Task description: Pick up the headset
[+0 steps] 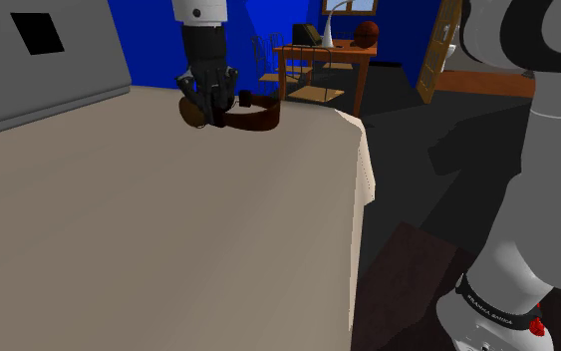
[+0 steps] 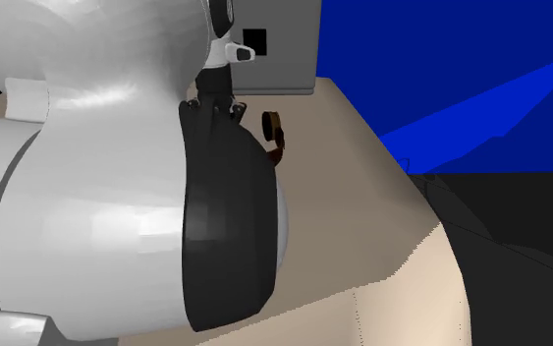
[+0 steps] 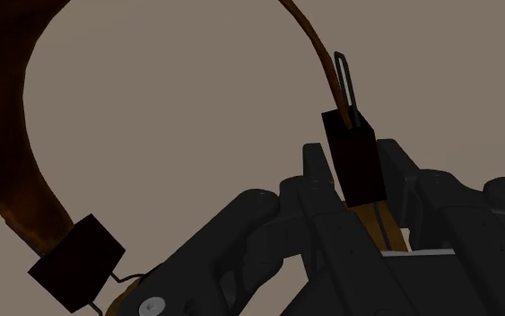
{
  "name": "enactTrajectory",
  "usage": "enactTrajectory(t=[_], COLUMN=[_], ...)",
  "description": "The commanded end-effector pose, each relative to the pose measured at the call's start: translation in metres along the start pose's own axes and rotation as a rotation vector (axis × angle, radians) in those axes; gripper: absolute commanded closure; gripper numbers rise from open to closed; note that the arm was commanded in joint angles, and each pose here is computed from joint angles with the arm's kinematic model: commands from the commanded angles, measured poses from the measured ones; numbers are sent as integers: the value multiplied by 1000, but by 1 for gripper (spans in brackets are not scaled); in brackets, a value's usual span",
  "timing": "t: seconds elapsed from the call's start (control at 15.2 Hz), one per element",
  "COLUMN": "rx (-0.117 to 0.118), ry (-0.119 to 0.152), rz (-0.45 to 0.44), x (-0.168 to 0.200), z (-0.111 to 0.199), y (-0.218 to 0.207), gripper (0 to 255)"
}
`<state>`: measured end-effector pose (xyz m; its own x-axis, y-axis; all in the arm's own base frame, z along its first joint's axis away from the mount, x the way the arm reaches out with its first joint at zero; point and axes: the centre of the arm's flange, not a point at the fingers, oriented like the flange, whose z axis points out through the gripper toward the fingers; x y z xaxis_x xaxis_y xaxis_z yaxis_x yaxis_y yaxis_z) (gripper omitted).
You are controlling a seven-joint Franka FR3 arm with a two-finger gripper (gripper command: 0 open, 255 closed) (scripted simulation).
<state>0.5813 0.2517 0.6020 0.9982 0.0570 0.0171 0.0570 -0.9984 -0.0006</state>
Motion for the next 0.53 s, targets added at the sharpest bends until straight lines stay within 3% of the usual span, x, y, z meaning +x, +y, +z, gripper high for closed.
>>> enactTrajectory(t=[0.0,0.46], rx=[0,0], ry=[0,0], rz=[0,0], x=[0,0], z=[-12,-39], y=[0,0], gripper=[255,255])
